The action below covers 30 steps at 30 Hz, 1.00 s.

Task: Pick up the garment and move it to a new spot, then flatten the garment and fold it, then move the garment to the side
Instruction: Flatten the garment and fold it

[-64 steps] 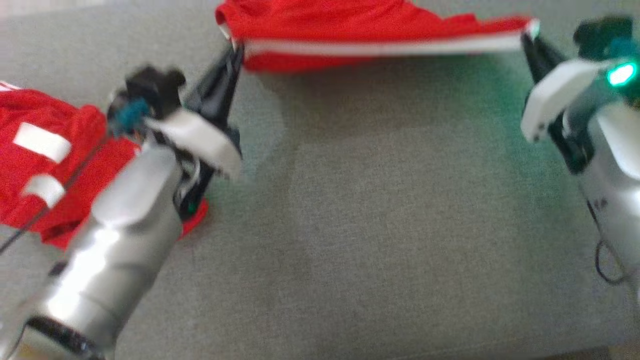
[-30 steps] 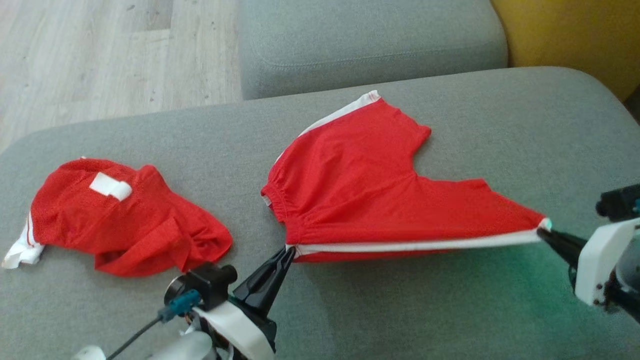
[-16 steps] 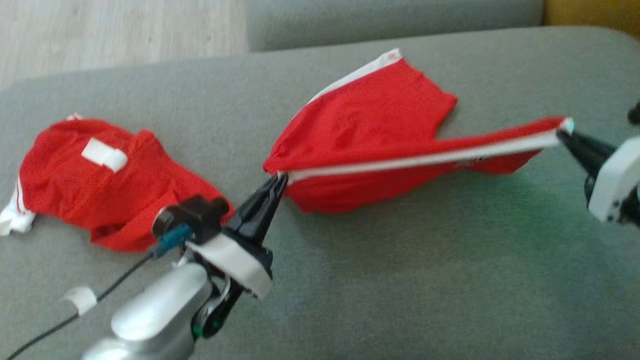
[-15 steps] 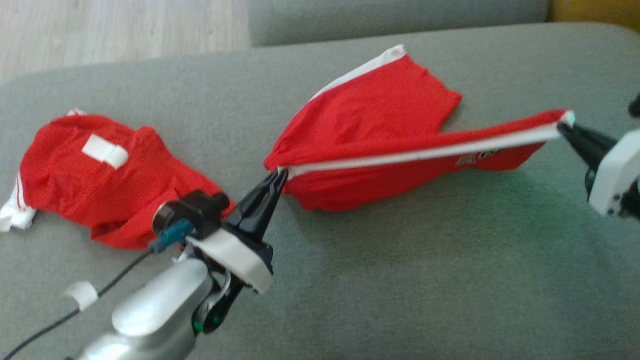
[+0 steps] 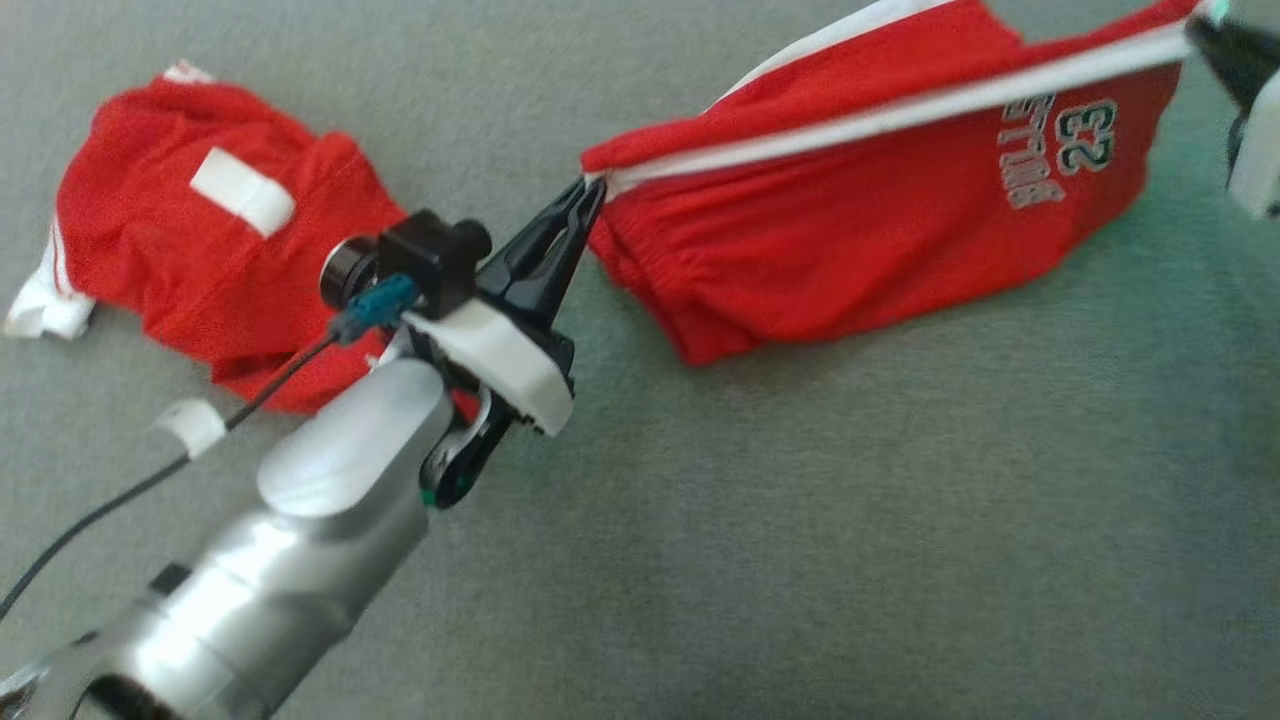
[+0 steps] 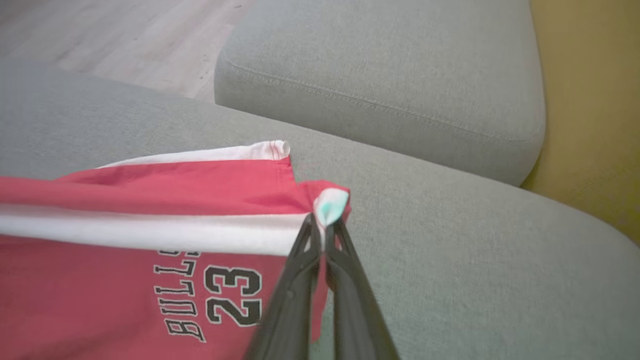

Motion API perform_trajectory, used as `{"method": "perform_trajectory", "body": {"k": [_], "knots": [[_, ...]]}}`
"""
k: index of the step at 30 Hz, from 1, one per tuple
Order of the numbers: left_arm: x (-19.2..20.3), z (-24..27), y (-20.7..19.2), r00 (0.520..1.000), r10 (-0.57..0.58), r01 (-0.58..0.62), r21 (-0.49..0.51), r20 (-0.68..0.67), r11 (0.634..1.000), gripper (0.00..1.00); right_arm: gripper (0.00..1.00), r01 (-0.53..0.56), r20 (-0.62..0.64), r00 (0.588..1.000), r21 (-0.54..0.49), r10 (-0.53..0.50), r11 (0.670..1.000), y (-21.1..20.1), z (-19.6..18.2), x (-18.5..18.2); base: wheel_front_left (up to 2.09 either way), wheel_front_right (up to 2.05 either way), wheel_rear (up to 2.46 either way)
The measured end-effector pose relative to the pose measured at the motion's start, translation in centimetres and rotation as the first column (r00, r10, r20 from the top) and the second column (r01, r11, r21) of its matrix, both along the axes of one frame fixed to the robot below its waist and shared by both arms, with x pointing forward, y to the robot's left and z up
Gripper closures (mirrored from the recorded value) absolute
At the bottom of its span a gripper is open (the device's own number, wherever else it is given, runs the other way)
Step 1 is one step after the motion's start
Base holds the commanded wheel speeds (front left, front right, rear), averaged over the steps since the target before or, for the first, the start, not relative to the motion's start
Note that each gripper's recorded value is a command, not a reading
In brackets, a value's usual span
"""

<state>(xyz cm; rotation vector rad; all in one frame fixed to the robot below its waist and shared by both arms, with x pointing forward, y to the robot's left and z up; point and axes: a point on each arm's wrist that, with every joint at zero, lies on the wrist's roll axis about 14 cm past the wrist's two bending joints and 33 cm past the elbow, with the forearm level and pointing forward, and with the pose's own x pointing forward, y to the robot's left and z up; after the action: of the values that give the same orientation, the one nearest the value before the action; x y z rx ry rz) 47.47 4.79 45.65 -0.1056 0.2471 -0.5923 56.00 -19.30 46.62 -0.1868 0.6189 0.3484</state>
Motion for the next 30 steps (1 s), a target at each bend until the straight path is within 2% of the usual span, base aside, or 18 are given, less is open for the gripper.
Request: {"method": "perform_trajectory", "body": {"k": [10, 11, 12, 13, 14, 15, 19, 24, 28, 29, 30], "knots": [[1.7, -4.2, 2.1, 0.995, 0.054, -0.05, 0.058, -0.08, 0.997, 1.0, 1.0, -0.064, -0.083, 0.995, -0.038, 0.061, 0.997, 3.9, -5.3, 4.9, 0.0, 0.0, 0.0], [1.8, -4.5, 2.2, 0.995, 0.056, -0.051, 0.059, -0.087, 0.997, 1.0, 0.6, -0.07, -0.072, 0.995, -0.04, 0.067, 0.997, 4.2, -5.6, 5.3, 0.0, 0.0, 0.0], [1.9, -4.8, 2.3, 0.994, 0.06, -0.054, 0.062, -0.091, 0.997, 1.0, 0.0, -0.076, -0.053, 0.996, -0.046, 0.073, 0.996, 4.4, -5.7, 5.8, 0.0, 0.0, 0.0], [1.9, -5.1, 2.4, 0.993, 0.06, -0.054, 0.067, -0.097, 0.996, 0.79, 0.0, -0.079, -0.04, 0.996, -0.053, 0.076, 0.995, 4.5, -5.8, 6.3, 0.0, 0.0, 0.0], [2.0, -5.3, 2.5, 0.993, 0.067, -0.06, 0.07, -0.099, 0.996, 0.06, 0.0, -0.08, -0.023, 0.997, -0.053, 0.079, 0.995, 4.7, -5.8, 6.8, 0.0, 0.0, 0.0], [2.2, -5.4, 2.7, 0.992, 0.073, -0.066, 0.073, -0.1, 0.995, 0.0, 0.0, -0.074, -0.003, 0.997, -0.043, 0.074, 0.996, 4.9, -5.6, 7.2, 0.0, 0.0, 0.0], [2.3, -5.7, 3.6, 0.99, 0.103, -0.093, 0.094, -0.101, 0.991, 0.0, 0.0, -0.055, 0.141, 0.989, 0.003, 0.054, 0.999, 5.1, -2.8, 8.8, 0.0, 0.0, 0.0], [3.4, -2.9, 4.5, 0.986, 0.164, -0.162, 0.066, -0.032, 0.985, 0.0, 0.0, -0.042, 0.315, 0.949, 0.089, 0.012, 0.995, 5.2, 1.6, 9.1, 0.0, 0.0, 0.0], [4.7, 2.6, 5.3, 0.965, 0.248, -0.245, -0.044, 0.086, 0.968, 0.0, 0.0, -0.024, 0.454, 0.889, 0.179, -0.061, 0.984, 4.5, 6.2, 8.5, 0.0, 0.0, 0.0], [4.7, 2.6, 5.3, 0.965, 0.248, -0.245, -0.044, 0.086, 0.968, 0.0, 0.0, -0.024, 0.454, 0.889, 0.179, -0.061, 0.984, 4.5, 6.2, 8.5, 0.0, 0.0, 0.0], [4.7, 4.1, 5.6, 0.956, 0.267, -0.26, -0.076, 0.117, 0.963, 0.0, 0.0, -0.027, 0.484, 0.872, 0.195, -0.073, 0.98, 4.4, 7.2, 8.0, 0.0, 0.0, 0.0]]}}
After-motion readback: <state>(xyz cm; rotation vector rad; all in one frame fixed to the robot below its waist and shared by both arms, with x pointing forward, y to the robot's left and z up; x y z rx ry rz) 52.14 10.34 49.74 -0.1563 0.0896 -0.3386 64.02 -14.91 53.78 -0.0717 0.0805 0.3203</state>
